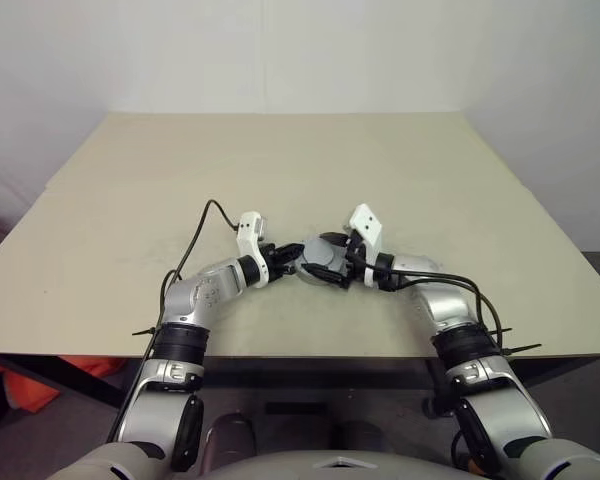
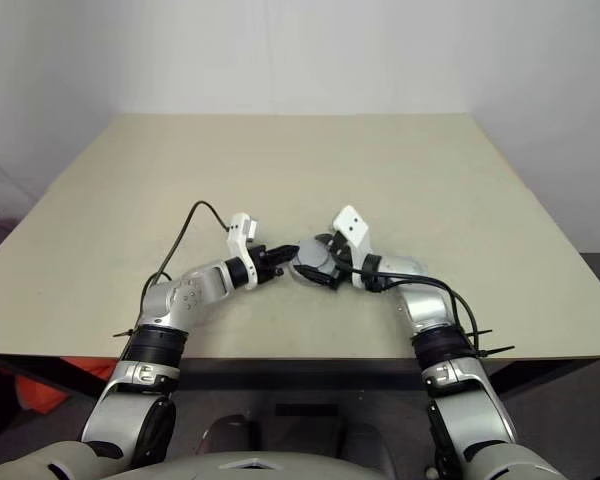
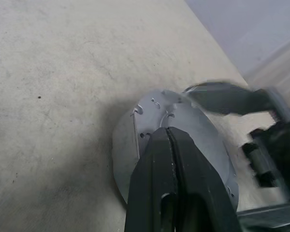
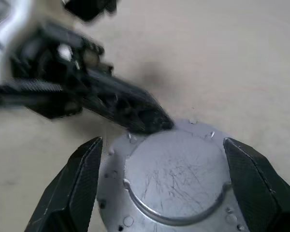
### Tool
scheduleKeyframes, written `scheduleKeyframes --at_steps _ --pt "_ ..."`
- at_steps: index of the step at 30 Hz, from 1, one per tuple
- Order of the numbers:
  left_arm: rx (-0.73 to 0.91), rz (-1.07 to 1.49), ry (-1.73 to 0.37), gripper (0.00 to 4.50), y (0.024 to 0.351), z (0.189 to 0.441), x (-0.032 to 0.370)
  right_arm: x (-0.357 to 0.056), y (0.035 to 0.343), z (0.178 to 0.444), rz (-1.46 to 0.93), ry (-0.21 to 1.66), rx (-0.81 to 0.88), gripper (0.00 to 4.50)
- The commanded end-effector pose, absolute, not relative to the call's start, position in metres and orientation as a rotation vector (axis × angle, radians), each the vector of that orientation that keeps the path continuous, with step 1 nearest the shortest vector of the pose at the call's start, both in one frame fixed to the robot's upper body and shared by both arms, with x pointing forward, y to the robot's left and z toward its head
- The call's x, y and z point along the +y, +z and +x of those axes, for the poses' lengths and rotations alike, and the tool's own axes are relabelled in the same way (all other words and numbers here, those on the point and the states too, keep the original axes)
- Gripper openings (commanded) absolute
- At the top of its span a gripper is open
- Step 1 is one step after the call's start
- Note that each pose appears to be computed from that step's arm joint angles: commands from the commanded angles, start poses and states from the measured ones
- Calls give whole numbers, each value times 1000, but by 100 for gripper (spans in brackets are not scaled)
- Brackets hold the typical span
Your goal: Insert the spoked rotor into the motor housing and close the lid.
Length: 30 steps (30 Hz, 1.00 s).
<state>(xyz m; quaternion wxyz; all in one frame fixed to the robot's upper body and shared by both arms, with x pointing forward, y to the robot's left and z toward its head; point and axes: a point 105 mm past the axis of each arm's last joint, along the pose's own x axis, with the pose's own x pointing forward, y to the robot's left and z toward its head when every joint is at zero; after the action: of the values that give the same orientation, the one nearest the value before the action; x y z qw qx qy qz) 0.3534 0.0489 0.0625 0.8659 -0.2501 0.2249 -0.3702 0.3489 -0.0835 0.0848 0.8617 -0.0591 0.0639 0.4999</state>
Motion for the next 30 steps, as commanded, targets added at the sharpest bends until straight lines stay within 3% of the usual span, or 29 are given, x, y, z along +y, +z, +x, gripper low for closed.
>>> scheduleKeyframes --at_steps 1,6,8,13,21,30 --pt "529 -509 -797 0 53 347 39 -104 133 365 34 910 41 448" --pt "525 -510 -802 0 54 348 35 -152 113 383 318 638 335 448" --pt "524 -509 -805 0 55 348 34 -163 100 374 476 597 503 448" --pt "521 -507 -804 0 54 349 33 -158 81 341 615 623 741 448" --pt "507 -498 -793 0 55 352 35 -122 77 331 719 700 799 448" --pt "493 -485 -772 0 56 356 41 -75 93 342 894 792 748 448"
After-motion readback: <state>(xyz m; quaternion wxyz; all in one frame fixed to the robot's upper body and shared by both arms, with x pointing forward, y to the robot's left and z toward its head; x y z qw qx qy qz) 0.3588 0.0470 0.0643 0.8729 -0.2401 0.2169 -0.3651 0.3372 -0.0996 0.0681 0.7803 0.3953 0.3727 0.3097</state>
